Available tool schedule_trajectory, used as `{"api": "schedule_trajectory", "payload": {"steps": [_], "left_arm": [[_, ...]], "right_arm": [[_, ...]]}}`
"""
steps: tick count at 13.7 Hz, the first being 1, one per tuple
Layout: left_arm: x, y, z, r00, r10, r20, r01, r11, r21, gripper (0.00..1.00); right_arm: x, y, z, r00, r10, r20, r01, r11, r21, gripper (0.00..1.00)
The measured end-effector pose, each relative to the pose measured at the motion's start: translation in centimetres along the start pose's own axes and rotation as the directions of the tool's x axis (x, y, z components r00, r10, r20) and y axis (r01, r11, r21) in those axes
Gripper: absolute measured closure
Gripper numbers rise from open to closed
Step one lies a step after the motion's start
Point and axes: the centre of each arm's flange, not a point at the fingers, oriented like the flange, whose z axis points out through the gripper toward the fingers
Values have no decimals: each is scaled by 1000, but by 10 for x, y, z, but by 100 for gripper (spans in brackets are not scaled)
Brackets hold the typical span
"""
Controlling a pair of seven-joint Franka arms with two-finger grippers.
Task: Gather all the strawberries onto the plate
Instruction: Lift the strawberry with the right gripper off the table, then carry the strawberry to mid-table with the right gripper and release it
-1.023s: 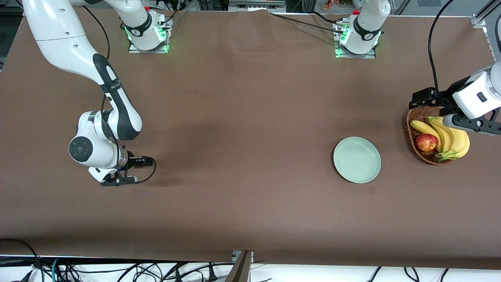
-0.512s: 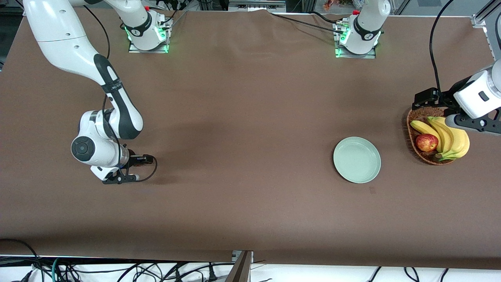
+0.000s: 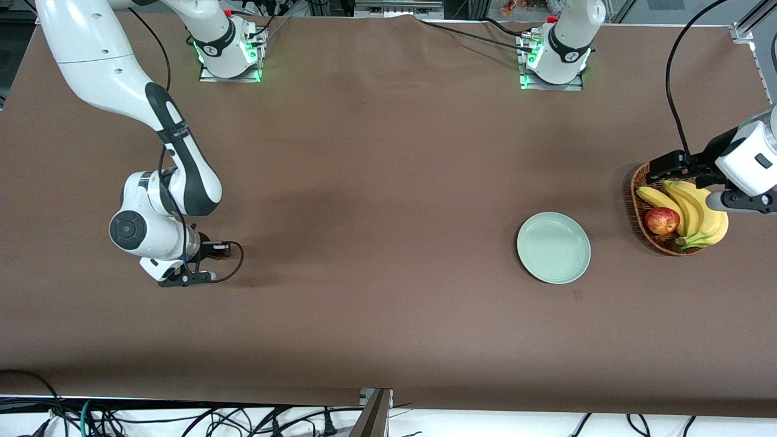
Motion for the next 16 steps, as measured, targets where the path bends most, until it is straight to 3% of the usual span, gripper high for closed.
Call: {"api": "schedule_trajectory", "payload": {"steps": [2,4,8,13,14,16], "left_arm": [[-5,11,-11,1000,8,-20,-7,1000,2,0],[-18,30,-23,998,36,-54,-35,999,10,0],[-43,36,-19,996,40,-82,-38,999,26,0],[-43,35,-17,996,37,-83,-35,999,26,0],[-43,35,-17,996,36,-83,-34,999,26,0],[-43,35,-16,996,36,-84,-34,999,26,0]], "right_arm": [[7,-59,-15,999,38,-28,-38,999,16,63],[5,-140,-28,985,163,-54,-162,986,35,63],[-28,-301,-32,915,398,-67,-392,916,84,63],[-76,-460,3,817,569,-92,-523,799,297,63],[-88,-488,14,805,587,-83,-531,776,339,63],[-108,-528,31,807,586,-73,-521,764,380,63]]}}
